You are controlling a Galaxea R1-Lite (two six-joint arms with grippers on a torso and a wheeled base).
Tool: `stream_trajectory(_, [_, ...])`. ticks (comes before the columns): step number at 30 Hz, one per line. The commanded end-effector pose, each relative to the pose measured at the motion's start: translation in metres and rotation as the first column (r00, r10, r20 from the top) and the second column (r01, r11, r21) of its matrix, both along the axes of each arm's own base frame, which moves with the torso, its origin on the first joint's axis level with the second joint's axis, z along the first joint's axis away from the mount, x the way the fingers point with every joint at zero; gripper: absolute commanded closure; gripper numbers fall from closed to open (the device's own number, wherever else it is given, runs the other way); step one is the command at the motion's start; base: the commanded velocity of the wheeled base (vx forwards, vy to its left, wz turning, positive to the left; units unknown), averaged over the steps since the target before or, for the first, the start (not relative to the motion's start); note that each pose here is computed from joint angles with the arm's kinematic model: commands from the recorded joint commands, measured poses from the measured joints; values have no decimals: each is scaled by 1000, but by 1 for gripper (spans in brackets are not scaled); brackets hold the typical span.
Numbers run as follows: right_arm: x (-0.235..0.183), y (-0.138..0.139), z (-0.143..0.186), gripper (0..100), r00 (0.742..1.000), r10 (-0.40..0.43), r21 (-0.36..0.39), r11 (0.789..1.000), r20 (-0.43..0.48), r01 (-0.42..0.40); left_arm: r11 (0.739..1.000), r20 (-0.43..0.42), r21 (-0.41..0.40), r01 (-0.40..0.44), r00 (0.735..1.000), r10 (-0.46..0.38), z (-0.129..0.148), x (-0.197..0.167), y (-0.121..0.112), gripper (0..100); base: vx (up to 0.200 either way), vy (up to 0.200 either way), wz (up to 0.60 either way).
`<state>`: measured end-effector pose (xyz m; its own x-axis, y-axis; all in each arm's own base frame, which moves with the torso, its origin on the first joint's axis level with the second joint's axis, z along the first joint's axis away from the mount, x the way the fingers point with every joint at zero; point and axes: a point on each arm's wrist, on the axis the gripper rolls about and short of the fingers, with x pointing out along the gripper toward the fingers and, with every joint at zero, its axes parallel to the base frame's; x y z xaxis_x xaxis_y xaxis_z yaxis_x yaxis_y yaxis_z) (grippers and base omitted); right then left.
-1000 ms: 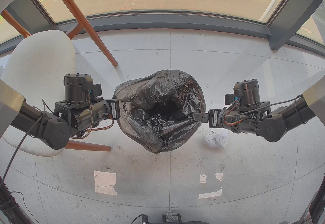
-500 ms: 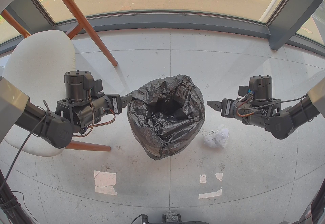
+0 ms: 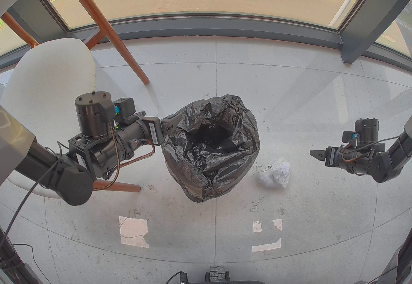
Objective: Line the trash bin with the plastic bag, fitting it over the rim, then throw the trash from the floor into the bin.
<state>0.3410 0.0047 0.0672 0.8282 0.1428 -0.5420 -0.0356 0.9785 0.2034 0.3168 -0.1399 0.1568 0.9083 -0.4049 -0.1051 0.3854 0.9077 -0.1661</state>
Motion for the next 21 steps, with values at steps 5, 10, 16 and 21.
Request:
stream_trajectory(5, [25, -17, -80, 0, 996, -19, 0, 1000, 89, 19, 999, 49, -12, 45, 998, -44, 2, -13, -6, 0, 0, 0, 0])
stream_trajectory(10, [28, 0, -101, 0, 995, 26, 1, 1000, 93, -26, 996, 77, 17, 93, 993, -94, 4, -15, -7, 0, 0, 0, 0])
stream_trajectory(16, [42, 21, -116, 0, 992, 78, 3, 997, 100, -78, 996, 99, 17, 92, 991, -94, 8, -14, -7, 0, 0, 0, 0])
stream_trajectory(21, [56, 39, -127, 0, 986, 119, 7, 993, 113, -121, 994, 113, 64, 87, 989, -94, 6, -15, -6, 0, 0, 0, 0])
